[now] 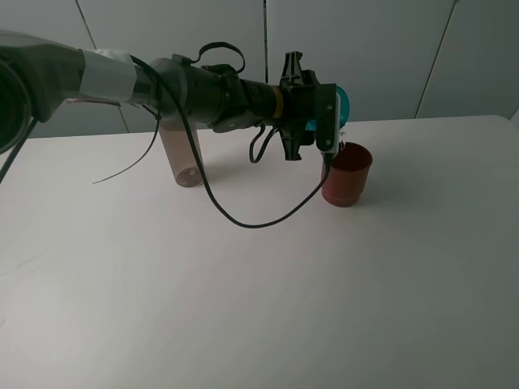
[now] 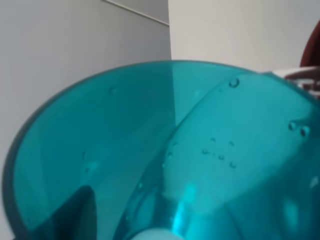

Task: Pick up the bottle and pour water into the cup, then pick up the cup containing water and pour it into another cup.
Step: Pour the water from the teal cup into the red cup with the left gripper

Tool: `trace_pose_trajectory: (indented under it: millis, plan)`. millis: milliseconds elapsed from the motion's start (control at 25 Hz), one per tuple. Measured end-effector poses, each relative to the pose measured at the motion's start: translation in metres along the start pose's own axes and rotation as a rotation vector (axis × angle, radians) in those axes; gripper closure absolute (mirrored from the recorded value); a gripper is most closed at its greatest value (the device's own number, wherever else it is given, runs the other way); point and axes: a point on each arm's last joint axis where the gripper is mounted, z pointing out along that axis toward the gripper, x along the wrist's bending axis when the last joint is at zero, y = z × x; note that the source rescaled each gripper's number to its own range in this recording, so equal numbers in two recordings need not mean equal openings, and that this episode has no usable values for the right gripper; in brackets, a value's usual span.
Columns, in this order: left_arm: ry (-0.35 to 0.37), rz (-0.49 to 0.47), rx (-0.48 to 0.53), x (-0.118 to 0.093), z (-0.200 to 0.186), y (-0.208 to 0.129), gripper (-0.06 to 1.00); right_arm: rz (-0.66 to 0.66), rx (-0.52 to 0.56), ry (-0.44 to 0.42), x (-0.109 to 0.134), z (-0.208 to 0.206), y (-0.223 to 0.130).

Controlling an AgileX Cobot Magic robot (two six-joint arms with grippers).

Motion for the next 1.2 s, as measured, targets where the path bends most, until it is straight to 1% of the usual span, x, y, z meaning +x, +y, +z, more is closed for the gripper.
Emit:
trace_pose_trajectory:
  millis: [280, 880, 1200]
  plan:
    - [-0.006, 0.049, 0.011, -0.0005, 0.0, -0.001, 0.89, 0.0, 0.0, 0.0, 0.0, 0.0, 0.0]
    - [-0.005, 0.053, 0.01, -0.0003, 0.0, -0.0009, 0.89, 0.0, 0.0, 0.0, 0.0, 0.0, 0.0]
    - [0.018, 0.065, 0.006, 0.0087, 0.0004, 0.008, 0.89, 0.0, 0.0, 0.0, 0.0, 0.0, 0.0]
